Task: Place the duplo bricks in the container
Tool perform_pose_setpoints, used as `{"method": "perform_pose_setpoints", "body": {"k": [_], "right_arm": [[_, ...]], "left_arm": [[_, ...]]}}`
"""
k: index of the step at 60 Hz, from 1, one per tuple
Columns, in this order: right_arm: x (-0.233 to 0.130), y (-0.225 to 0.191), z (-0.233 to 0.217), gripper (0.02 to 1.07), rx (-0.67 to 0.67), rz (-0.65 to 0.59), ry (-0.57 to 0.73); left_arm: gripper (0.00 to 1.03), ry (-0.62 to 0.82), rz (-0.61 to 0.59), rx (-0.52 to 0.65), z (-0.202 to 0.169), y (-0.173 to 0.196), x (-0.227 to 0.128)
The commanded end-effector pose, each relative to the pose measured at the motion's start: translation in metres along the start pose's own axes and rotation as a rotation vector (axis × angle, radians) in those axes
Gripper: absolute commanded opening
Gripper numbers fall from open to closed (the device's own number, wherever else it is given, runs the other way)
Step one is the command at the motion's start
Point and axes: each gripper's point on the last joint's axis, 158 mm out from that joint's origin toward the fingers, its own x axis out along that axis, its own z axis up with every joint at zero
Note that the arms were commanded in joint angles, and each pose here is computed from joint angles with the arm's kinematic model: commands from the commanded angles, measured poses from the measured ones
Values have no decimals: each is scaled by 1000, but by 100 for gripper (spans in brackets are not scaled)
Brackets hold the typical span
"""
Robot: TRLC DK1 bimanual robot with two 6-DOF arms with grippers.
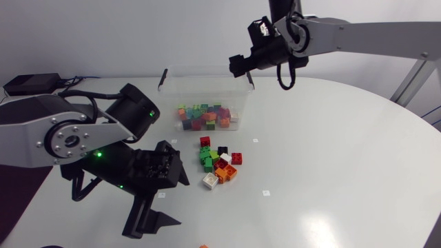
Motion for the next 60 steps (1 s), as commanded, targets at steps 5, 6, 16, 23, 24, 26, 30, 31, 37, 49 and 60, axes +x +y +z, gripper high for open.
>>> {"method": "perform_pose_setpoints", "body": {"k": [5, 6, 16, 23, 24, 26, 30, 31, 37, 49, 60], "right_arm": [[-34, -5, -9, 102, 7, 2, -9], [-38, -7, -10, 102, 8, -1, -9], [-68, -5, -32, 102, 9, 10, -5], [-88, -5, -47, 102, 16, 8, -3], [-90, -4, -48, 102, 14, 8, -3], [-94, -2, -53, 102, 12, 10, 1], [-102, 1, -62, 102, 12, 12, 7], [-104, 1, -63, 102, 13, 12, 5], [-114, 6, -74, 102, 15, 15, 13], [-128, 18, -92, 102, 14, 26, 20], [-143, 25, -93, 102, 11, 32, 13]], "left_arm": [[97, 31, -129, 115, -4, -32, 22], [97, 35, -141, 124, -4, -36, 24], [96, 65, -232, 198, -6, -59, 43], [96, 91, -274, 226, -8, -67, 53], [96, 93, -277, 231, -8, -68, 53], [96, 104, -287, 236, -9, -70, 56], [94, 125, -311, 254, -9, -75, 62], [94, 129, -318, 258, -10, -77, 64], [93, 164, -342, 278, -13, -81, 72], [93, 213, -360, 303, -13, -79, 84], [88, 226, -349, 313, -5, -72, 90]]}}
